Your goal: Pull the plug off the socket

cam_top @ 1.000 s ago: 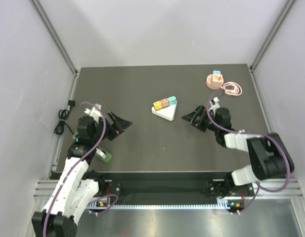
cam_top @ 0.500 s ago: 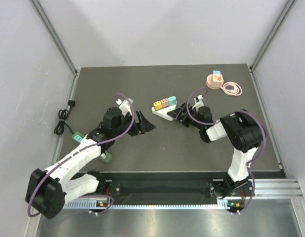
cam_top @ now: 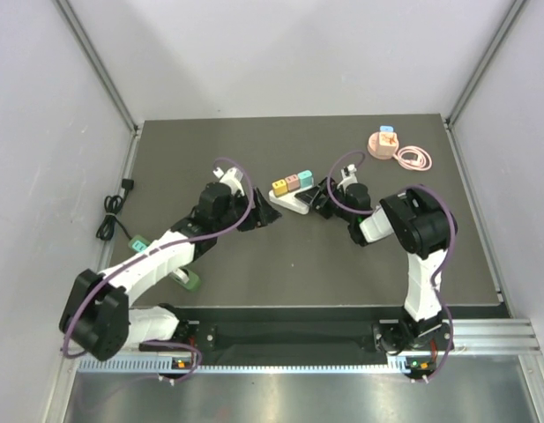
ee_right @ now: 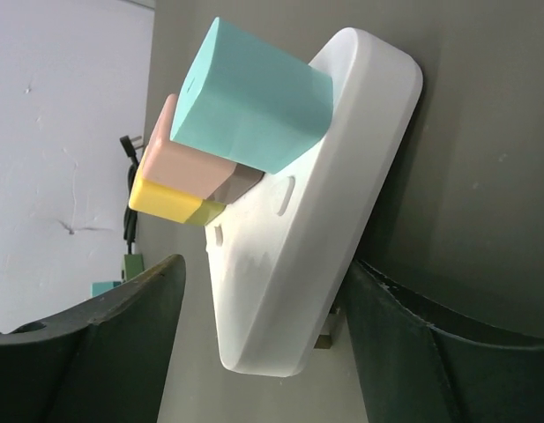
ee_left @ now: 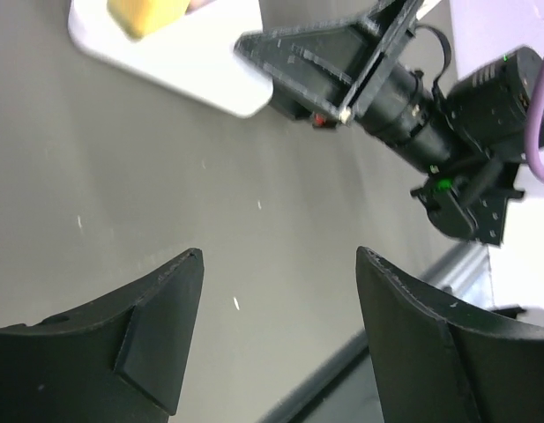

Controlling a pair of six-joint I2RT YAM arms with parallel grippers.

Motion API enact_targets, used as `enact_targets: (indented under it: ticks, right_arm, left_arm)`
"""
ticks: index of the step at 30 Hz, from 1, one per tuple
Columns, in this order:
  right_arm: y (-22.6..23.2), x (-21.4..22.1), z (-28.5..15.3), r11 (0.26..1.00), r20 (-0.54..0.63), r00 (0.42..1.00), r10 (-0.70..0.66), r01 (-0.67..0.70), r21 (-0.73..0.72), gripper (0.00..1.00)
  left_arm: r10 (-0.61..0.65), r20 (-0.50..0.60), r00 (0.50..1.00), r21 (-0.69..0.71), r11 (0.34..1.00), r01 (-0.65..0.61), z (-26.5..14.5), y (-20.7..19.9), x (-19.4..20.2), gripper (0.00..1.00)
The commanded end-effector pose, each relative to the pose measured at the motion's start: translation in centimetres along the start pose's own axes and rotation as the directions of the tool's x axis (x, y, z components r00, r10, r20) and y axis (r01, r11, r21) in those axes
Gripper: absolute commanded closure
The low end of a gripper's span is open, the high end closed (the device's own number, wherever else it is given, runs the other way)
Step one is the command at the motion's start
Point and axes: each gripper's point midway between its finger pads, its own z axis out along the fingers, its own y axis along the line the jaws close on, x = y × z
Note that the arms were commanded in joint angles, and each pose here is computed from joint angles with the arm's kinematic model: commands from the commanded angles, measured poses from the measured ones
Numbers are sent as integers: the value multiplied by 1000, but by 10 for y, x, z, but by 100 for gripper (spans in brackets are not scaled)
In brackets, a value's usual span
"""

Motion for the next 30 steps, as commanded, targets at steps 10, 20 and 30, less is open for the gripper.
enact_targets:
  ticks: [10, 20, 30]
  right_arm:
    - [-16, -2, 11, 999, -40, 998, 41, -41, 8, 40]
    - [-18, 0, 17, 999, -70, 997, 41, -40, 16, 46]
    - [-19, 1, 20, 999, -92, 994, 50, -50, 6, 48]
  left_arm:
    - [322, -138, 937, -29, 944, -329, 69, 11, -62, 35]
    - [488, -322, 811, -68, 843, -534, 93, 61, -68, 30]
    - [478, -328, 815, -15, 860, -511, 114, 78, -66, 32]
